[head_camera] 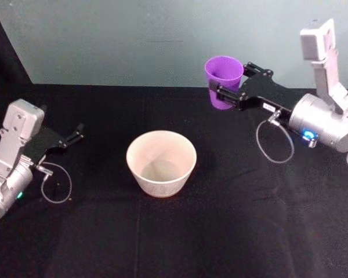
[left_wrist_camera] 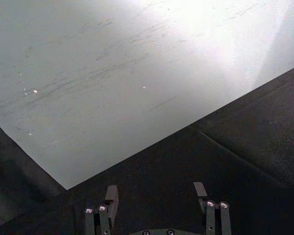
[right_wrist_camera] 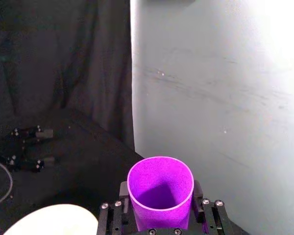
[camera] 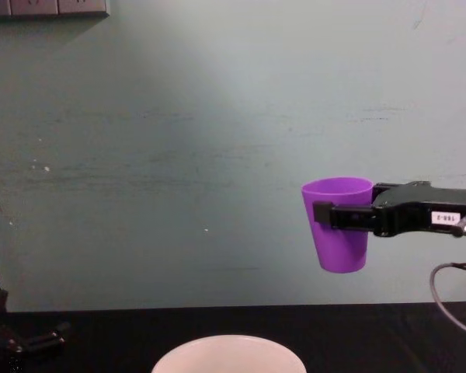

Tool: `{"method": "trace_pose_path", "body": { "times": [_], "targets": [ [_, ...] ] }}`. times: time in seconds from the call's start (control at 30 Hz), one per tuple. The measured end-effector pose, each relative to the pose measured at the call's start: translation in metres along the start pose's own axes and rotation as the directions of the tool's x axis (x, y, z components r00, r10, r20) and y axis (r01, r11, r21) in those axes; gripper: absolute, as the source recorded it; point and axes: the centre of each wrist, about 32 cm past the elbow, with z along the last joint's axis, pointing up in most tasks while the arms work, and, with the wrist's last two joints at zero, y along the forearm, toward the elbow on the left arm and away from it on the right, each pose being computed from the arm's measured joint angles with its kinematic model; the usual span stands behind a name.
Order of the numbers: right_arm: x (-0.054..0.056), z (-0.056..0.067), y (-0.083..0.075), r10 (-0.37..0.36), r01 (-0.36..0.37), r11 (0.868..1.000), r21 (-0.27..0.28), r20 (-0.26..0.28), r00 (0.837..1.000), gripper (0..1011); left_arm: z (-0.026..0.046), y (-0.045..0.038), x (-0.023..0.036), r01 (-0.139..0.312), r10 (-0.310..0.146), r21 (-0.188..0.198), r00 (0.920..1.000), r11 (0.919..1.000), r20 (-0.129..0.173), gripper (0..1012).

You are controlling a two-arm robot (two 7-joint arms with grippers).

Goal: Pick up the cup and pour the mung beans from the cup into the bowl.

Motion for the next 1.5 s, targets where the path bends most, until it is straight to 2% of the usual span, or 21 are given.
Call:
{"method": "trace_pose_path", "body": {
  "times": [0.3,0.33,0.47,0.6,0.63,0.7,0.73,0.8,0.83,0.93,0.97,1.03,1.07,1.17,1.2,1.27,1.3,1.37,1.4,1.47,1.5],
  "targets": [
    [-0.014,-0.011,0.003,0.01,-0.008,1.0,-0.014,0.149,0.989,736,0.0,0.0,0.0,0.0,0.0,0.0,1.0,1.0,0.0,1000],
    [-0.014,-0.011,0.003,0.01,-0.008,1.0,-0.014,0.149,0.989,736,0.0,0.0,0.0,0.0,0.0,0.0,1.0,1.0,0.0,1000],
    [-0.018,-0.012,0.003,0.012,-0.002,0.999,-0.046,0.22,0.975,735,0.0,0.0,0.0,0.0,0.0,0.0,1.0,1.0,0.0,1000],
    [-0.023,-0.011,0.004,0.024,0.002,0.997,-0.083,0.31,0.951,736,0.0,0.0,0.0,0.0,0.0,0.0,1.0,1.0,0.0,1000],
    [-0.025,-0.009,0.005,0.031,0.003,0.995,-0.097,0.351,0.936,735,0.0,0.0,0.0,0.0,0.0,0.0,1.0,1.0,0.0,1000],
    [-0.029,-0.009,0.005,0.039,0.004,0.994,-0.109,0.389,0.92,736,0.0,0.0,0.0,0.0,0.0,0.0,1.0,1.0,0.0,1000],
    [-0.031,-0.007,0.005,0.046,0.007,0.993,-0.122,0.428,0.903,735,0.0,0.0,0.0,0.0,0.0,0.0,1.0,1.0,0.0,1000],
    [-0.034,-0.006,0.006,0.055,0.009,0.991,-0.133,0.467,0.883,735,0.0,0.0,0.0,0.0,0.0,0.0,1.0,1.0,0.0,1000],
    [-0.037,-0.005,0.006,0.063,0.011,0.99,-0.144,0.504,0.861,735,0.0,0.0,0.0,0.0,0.0,0.0,1.0,1.0,0.0,1000],
    [-0.041,-0.004,0.006,0.072,0.016,0.987,-0.157,0.542,0.837,736,0.0,0.0,0.0,0.0,0.0,0.0,1.0,1.0,0.0,1000],
    [-0.043,-0.004,0.007,0.081,0.02,0.986,-0.168,0.568,0.819,736,0.0,0.0,0.0,0.0,0.0,0.0,1.0,1.0,0.0,1000],
    [-0.046,-0.003,0.008,0.089,0.025,0.983,-0.18,0.597,0.797,735,0.0,0.0,0.0,0.0,0.0,0.0,1.0,1.0,0.0,1000],
    [-0.049,-0.002,0.009,0.096,0.031,0.981,-0.19,0.622,0.777,736,0.0,0.0,0.0,0.0,0.0,0.0,1.0,1.0,0.0,1000],
    [-0.054,-0.002,0.011,0.105,0.039,0.979,-0.2,0.659,0.745,735,0.0,0.0,0.0,0.0,0.0,0.0,1.0,1.0,0.0,1000],
    [-0.057,-0.001,0.012,0.107,0.047,0.978,-0.203,0.685,0.72,736,0.0,0.0,0.0,0.0,0.0,0.0,1.0,1.0,0.0,1000],
    [-0.06,-0.001,0.012,0.109,0.056,0.977,-0.204,0.711,0.695,736,0.0,0.0,0.0,0.0,0.0,0.0,1.0,1.0,0.0,1000],
    [-0.063,0.0,0.013,0.107,0.068,0.977,-0.202,0.74,0.664,736,0.0,0.0,0.0,0.0,0.0,0.0,1.0,1.0,0.0,1000],
    [-0.066,-0.001,0.013,0.105,0.08,0.977,-0.2,0.767,0.634,736,0.0,0.0,0.0,0.0,0.0,0.0,1.0,1.0,0.0,1000],
    [-0.07,-0.001,0.014,0.106,0.091,0.976,-0.198,0.797,0.595,735,0.0,0.0,0.0,0.0,0.0,0.0,1.0,1.0,0.0,1000],
    [-0.073,-0.002,0.014,0.109,0.101,0.975,-0.198,0.822,0.559,736,0.0,0.0,0.0,0.0,0.0,0.0,1.0,1.0,0.0,1000],
    [-0.075,-0.003,0.015,0.111,0.106,0.975,-0.197,0.839,0.533,735,0.0,0.0,0.0,0.0,0.0,0.0,1.0,1.0,0.0,1000]
  ]
}}
